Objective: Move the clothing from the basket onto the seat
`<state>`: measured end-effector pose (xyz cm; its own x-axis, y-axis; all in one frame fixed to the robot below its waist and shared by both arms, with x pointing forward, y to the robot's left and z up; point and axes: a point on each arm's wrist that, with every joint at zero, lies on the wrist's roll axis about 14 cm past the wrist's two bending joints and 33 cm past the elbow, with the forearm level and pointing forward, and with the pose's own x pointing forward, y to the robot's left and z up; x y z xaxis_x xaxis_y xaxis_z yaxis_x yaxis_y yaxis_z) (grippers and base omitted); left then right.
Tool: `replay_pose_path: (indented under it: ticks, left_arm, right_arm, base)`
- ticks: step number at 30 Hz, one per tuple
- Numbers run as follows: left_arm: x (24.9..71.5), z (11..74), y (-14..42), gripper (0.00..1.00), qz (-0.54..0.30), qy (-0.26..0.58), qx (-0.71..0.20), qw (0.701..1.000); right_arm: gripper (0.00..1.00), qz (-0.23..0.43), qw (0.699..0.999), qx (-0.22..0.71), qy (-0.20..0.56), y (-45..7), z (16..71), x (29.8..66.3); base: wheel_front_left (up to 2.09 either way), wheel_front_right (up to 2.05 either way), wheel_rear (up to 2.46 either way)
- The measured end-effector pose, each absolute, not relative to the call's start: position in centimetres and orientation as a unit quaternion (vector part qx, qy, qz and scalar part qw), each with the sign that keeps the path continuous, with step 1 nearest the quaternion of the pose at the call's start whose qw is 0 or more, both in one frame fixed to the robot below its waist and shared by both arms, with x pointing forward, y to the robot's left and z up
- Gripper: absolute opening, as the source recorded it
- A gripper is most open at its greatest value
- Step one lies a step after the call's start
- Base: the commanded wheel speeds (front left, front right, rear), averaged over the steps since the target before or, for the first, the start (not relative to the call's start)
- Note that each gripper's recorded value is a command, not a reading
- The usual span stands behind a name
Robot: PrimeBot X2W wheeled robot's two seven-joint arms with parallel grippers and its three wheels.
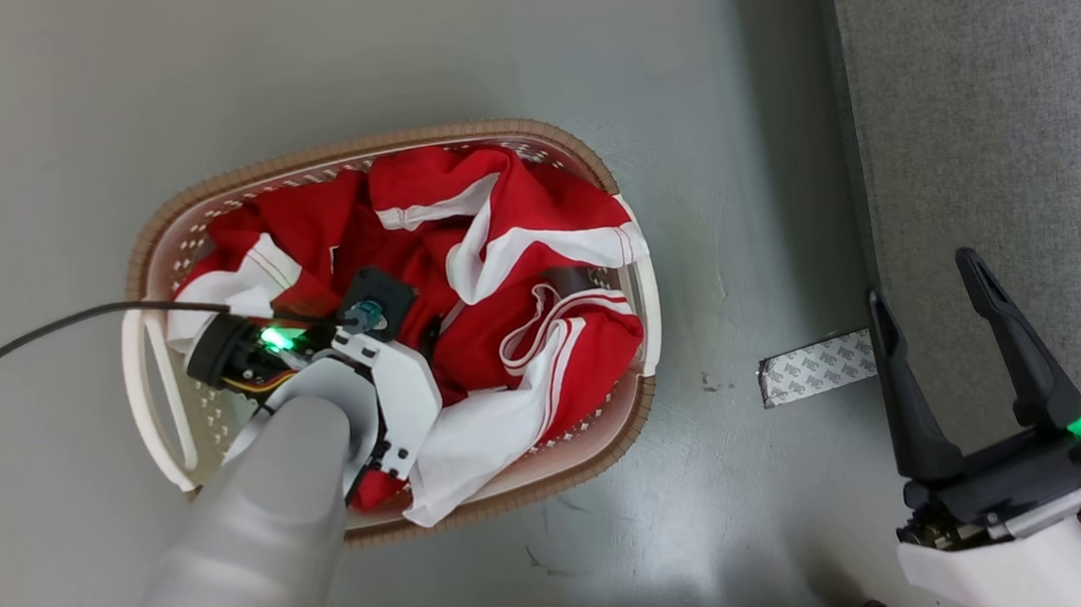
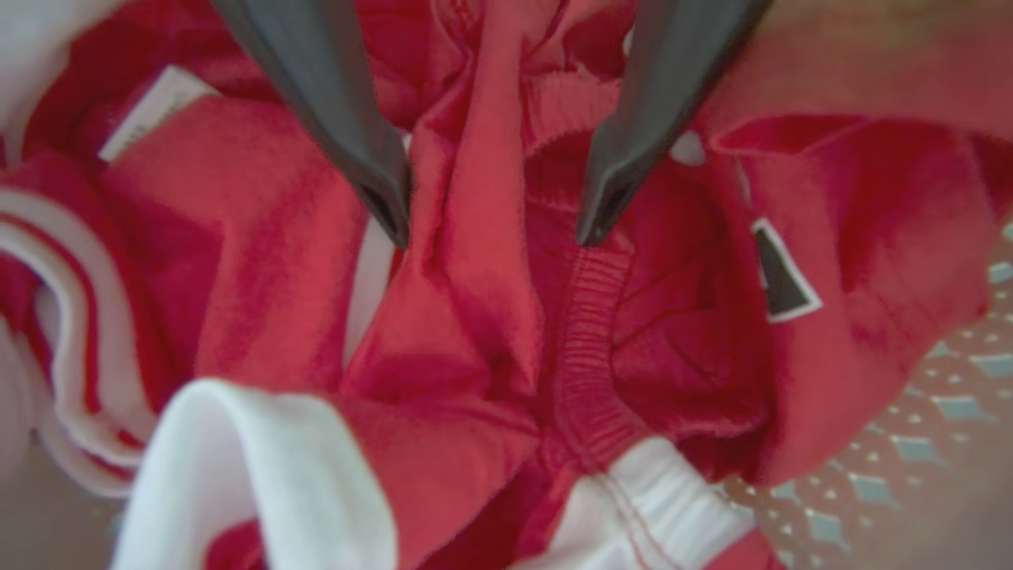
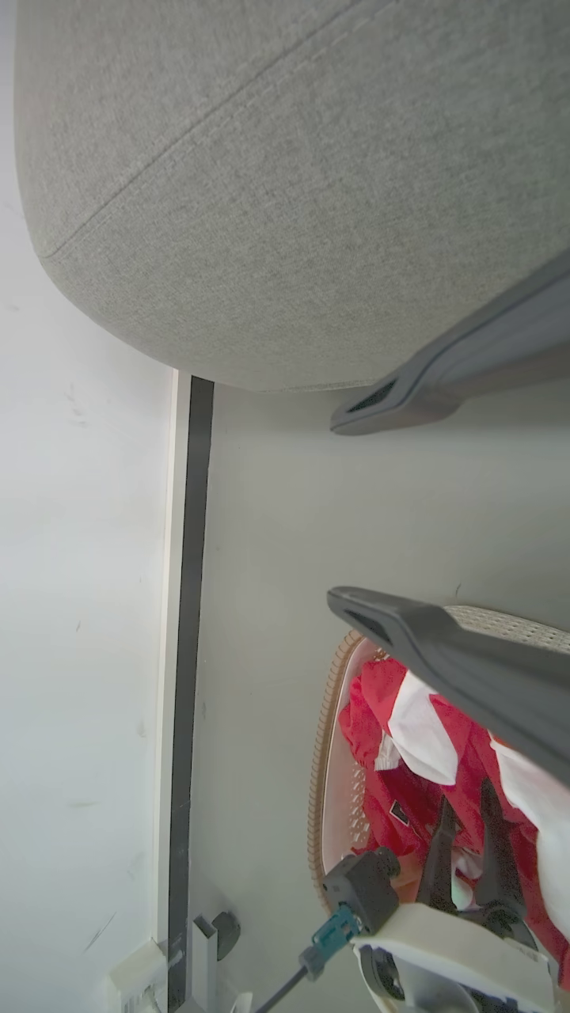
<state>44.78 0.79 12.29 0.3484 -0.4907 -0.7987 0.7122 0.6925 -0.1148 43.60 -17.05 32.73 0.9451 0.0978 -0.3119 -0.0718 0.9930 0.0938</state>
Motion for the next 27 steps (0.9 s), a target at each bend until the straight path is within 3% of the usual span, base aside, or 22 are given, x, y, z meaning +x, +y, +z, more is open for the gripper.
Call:
replay_pose_path:
  ticks: [1, 3, 8, 16, 27]
  left_arm:
    - [44.7, 12.3, 0.8, 0.84, -0.372, 0.434, 0.128, 0.810]
    - [44.6, 12.3, 0.8, 0.00, -0.375, 0.434, 0.130, 0.809]
    - [44.6, 12.7, 0.4, 0.00, -0.381, 0.429, 0.128, 0.809]
    - [44.6, 14.6, 0.8, 0.00, -0.337, 0.425, 0.060, 0.838]
    - [42.9, 23.2, 0.8, 0.00, -0.295, 0.364, -0.019, 0.883]
  right_arm:
    - [1.00, 0.041, 0.985, 0.040, 0.161, -17.2, 32.8, 43.5]
    - [1.00, 0.037, 0.985, 0.039, 0.164, -17.4, 32.8, 43.1]
    - [1.00, 0.034, 0.985, 0.037, 0.162, -17.6, 33.1, 42.9]
    - [1.00, 0.038, 0.988, 0.048, 0.139, -17.2, 34.6, 43.7]
    - [1.00, 0.041, 0.993, 0.075, 0.076, -16.7, 40.5, 43.1]
  base:
    - [0.00, 0.00, 0.00]
    - [0.00, 0.00, 0.00]
    - [0.00, 0.00, 0.00]
    - [0.00, 0.00, 0.00]
    - [0.00, 0.00, 0.00]
